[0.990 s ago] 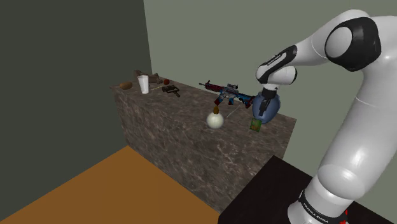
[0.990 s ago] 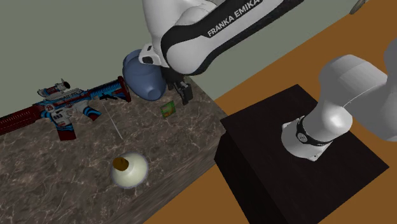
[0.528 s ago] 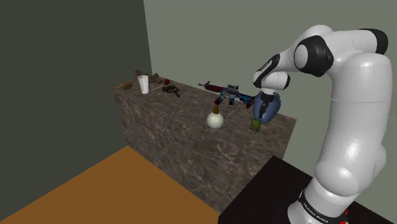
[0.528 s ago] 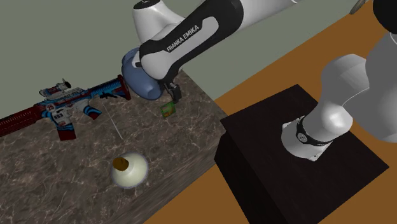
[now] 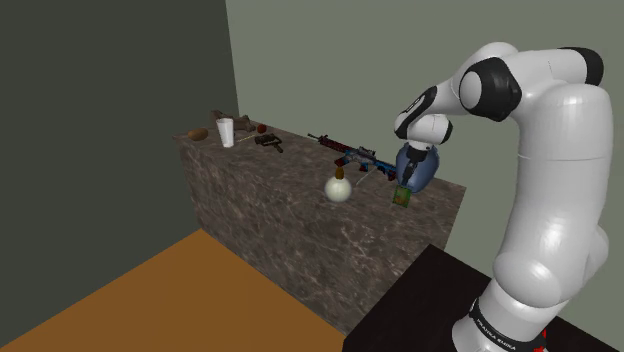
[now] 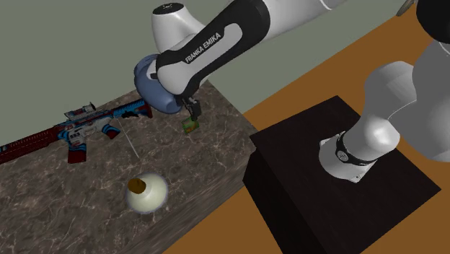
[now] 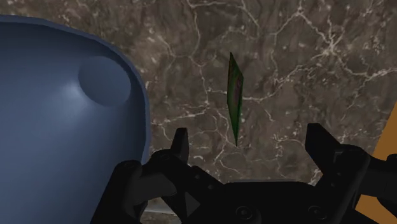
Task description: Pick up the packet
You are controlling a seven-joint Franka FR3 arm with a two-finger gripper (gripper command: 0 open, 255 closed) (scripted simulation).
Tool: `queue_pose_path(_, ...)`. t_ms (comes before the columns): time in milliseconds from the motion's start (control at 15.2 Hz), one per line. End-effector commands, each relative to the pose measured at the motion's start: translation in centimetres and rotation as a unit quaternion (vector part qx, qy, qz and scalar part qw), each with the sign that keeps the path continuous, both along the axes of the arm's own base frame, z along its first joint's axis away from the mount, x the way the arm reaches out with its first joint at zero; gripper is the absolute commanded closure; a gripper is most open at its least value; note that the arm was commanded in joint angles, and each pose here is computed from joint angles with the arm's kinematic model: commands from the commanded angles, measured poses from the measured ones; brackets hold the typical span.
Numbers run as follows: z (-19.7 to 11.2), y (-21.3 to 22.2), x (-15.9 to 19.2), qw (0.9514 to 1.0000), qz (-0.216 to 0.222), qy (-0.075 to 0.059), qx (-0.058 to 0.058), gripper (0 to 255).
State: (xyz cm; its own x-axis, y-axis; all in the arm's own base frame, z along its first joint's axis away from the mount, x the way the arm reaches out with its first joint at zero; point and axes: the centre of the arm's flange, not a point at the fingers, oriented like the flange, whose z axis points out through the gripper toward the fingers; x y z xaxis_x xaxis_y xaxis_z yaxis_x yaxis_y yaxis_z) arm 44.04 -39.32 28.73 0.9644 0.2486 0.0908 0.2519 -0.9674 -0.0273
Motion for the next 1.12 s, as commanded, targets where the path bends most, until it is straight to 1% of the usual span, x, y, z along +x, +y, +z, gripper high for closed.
queue_pose_path(0,-4.1,-0.6,-1.0,0.9994,-0.008,0.034,0.007,255)
queue_pose_path(132,-3.4,-0.1,-1.4,0.9994,-0.008,0.034,0.007,255)
queue_pose_path(198,-3.4,-0.8,-1.4,0.9994,-0.008,0.034,0.007,255)
queue_pose_path(264,-3.1,-0.5,-1.3,0.9994,-0.008,0.034,0.007,255)
queue_pose_path(594,-3.5,-0.7,-1.2,0.9994,-0.008,0.034,0.007,255)
queue_pose_path(1056,0.2,-0.7,-1.2,0.9994,-0.008,0.034,0.007,255)
